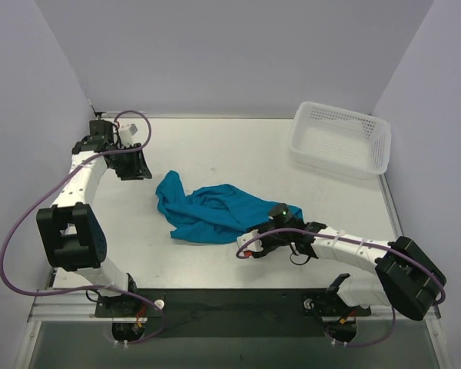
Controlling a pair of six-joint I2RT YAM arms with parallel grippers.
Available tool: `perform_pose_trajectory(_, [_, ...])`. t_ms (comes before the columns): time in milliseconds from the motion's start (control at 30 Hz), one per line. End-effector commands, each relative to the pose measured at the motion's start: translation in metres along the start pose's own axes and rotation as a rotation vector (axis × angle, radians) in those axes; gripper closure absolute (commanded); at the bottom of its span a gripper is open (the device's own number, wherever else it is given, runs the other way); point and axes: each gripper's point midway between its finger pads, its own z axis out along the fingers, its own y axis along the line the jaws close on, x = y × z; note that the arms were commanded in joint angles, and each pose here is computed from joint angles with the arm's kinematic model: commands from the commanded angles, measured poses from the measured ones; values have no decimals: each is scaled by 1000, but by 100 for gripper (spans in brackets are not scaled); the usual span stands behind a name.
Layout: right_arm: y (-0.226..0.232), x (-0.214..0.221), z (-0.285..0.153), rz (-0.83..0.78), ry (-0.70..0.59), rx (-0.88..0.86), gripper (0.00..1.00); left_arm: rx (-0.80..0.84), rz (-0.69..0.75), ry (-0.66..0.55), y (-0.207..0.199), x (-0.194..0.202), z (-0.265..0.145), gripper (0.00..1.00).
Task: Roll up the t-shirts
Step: Flatten out the T-shirt at the center of the board.
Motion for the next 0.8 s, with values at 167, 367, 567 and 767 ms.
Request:
perform_pose_trajectory(167, [-21, 1, 5, -24, 15, 79, 63, -5, 11, -56, 0, -3, -10, 52])
perform_pose_trajectory(367, [-24, 3, 7, -21, 24, 84, 69, -8, 9, -58, 1, -1, -11, 52])
perform_pose_trajectory(567, [-25, 3, 6, -16, 35, 92, 79, -4, 2, -57, 1, 0, -10, 52])
perform_pose_trajectory(767, [-29, 5, -2, 1, 63, 111, 98, 0, 4, -67, 0, -3, -11, 52])
